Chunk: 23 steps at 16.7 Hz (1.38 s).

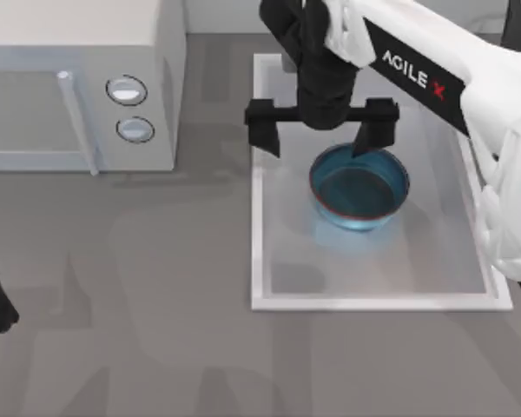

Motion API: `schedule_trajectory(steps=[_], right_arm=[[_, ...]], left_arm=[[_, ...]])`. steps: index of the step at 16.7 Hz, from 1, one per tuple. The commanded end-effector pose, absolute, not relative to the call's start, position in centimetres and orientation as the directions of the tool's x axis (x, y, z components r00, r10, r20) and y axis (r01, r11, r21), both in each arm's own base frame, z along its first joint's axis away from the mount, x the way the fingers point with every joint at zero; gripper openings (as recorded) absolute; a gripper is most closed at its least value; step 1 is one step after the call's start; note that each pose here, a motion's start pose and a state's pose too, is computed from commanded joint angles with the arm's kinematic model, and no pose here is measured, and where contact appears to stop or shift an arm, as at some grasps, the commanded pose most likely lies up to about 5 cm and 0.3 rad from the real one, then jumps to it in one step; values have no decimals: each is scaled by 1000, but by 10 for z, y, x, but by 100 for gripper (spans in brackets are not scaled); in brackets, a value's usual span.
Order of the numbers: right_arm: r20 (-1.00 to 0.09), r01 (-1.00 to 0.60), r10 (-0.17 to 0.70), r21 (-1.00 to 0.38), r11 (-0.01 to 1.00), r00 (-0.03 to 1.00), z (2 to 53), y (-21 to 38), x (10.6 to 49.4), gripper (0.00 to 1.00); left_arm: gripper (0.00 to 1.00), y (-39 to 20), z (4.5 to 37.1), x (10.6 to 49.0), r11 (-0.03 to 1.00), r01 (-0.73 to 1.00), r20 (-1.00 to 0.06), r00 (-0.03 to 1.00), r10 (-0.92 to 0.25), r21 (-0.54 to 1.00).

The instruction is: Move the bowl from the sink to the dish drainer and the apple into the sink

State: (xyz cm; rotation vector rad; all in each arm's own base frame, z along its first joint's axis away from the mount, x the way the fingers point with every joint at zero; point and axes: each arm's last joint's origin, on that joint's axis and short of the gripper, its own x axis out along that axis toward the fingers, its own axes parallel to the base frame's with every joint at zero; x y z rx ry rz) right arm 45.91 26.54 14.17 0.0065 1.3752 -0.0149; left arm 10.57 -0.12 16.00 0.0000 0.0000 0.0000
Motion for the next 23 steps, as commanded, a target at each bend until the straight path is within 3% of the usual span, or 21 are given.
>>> schedule_trajectory(steps=[9,14,23], right_arm=[[-980,10,-2,0,1000,199,55,268,476,100],[-980,10,-2,0,1000,199,47,268,477,100],[-980,10,-2,0,1000,199,47,268,477,32]], left_arm=[[100,-1,160,106,1000,0,0,1000,0,0],[100,-1,160,106,1000,0,0,1000,0,0],[100,-1,160,106,1000,0,0,1000,0,0]])
